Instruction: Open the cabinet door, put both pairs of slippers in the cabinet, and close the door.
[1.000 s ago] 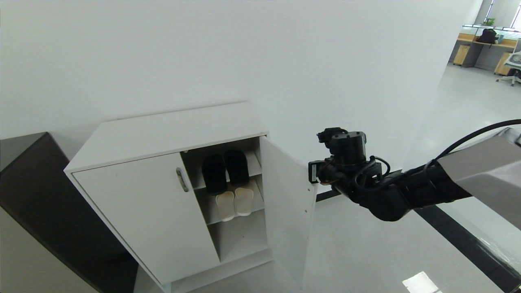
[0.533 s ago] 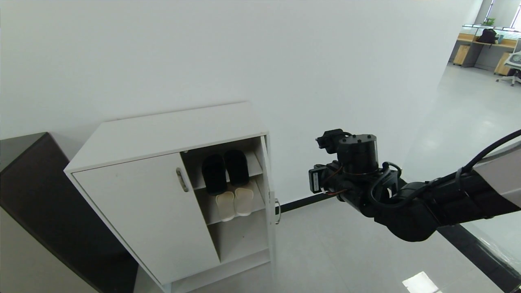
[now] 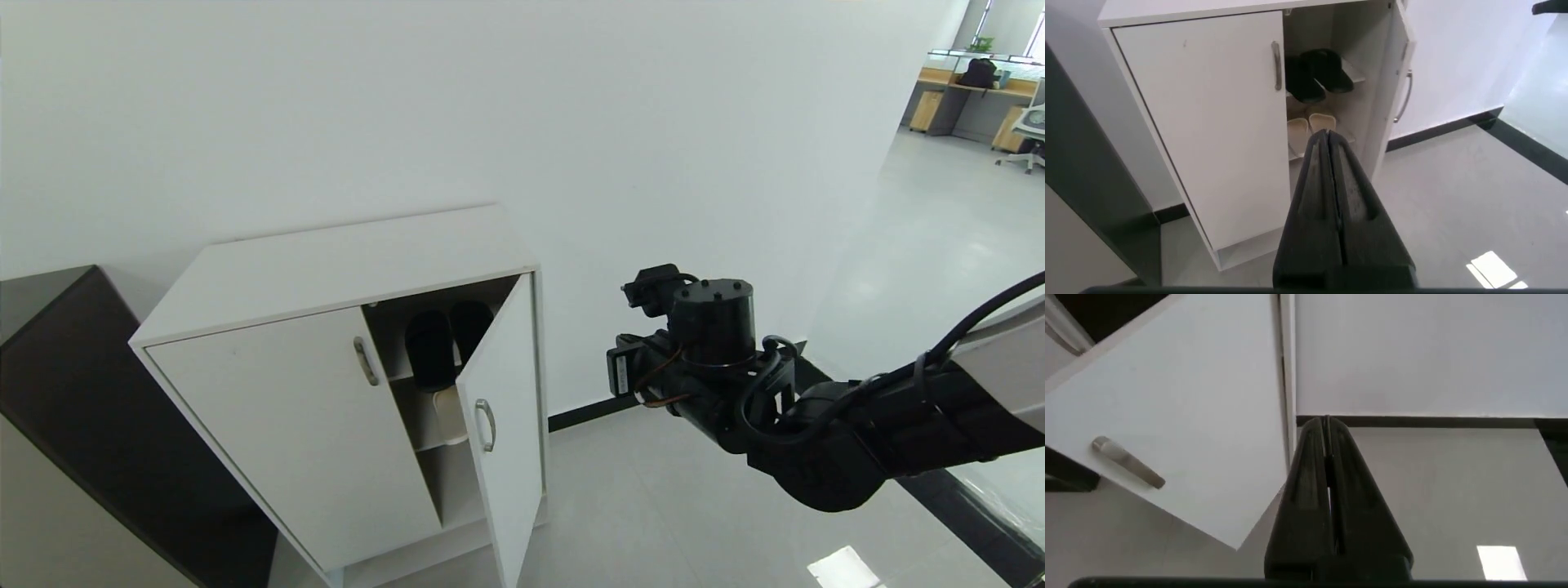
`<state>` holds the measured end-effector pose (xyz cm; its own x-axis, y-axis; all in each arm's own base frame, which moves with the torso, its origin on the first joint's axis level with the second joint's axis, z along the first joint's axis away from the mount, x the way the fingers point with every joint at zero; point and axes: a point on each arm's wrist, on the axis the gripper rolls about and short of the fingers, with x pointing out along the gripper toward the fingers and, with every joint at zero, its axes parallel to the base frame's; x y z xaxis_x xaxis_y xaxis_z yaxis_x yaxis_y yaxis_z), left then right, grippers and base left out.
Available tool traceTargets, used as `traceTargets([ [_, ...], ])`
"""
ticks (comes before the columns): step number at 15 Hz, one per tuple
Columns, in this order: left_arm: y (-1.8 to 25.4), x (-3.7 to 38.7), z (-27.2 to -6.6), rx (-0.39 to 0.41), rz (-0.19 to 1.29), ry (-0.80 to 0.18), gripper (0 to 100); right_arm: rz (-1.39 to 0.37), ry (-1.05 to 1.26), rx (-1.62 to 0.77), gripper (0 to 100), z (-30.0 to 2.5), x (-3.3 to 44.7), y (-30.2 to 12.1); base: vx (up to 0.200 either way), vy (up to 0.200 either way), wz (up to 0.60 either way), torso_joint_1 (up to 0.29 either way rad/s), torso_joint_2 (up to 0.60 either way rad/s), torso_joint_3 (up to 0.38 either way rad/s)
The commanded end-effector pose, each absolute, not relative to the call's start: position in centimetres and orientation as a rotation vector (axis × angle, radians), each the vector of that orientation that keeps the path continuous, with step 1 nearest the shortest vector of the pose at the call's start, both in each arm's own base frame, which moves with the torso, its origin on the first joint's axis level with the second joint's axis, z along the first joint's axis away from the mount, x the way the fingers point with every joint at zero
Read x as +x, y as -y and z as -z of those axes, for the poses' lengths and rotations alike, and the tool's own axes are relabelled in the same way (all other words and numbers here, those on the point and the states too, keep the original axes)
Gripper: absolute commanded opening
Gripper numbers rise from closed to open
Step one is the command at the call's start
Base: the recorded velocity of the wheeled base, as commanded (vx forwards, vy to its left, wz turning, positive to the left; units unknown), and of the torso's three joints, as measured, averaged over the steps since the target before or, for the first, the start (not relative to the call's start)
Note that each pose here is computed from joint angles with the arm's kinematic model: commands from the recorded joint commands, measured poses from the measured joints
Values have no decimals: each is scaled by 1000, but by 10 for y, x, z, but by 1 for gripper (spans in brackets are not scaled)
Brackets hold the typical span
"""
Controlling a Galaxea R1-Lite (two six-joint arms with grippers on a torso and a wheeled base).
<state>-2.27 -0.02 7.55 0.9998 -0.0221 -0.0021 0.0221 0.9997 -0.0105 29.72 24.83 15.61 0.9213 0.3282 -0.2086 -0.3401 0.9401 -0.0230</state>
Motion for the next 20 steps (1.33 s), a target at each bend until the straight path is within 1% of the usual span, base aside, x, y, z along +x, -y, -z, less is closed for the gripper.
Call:
traceTargets([
  [1,0,-23,-76,-11,21,-2,0,-353,-215,-66,0,-152,295,-251,0,0,600,2,2,2],
  [7,0,-23,-76,-11,21,-2,0,-352,-232,-75,0,-144,296,-251,0,0,600,3,1,3],
  [10,0,-23,-76,-11,21,-2,0,-357,-223,-77,0,-141,295,-250,0,0,0,97,-216,-119],
  [14,0,-23,-76,-11,20,-2,0,-396,-226,-78,0,-134,290,-247,0,0,0,15,-40,-17],
  [20,0,-23,-76,-11,20,-2,0,-605,-293,-67,0,-109,265,-220,0,0,0,0,0,0],
])
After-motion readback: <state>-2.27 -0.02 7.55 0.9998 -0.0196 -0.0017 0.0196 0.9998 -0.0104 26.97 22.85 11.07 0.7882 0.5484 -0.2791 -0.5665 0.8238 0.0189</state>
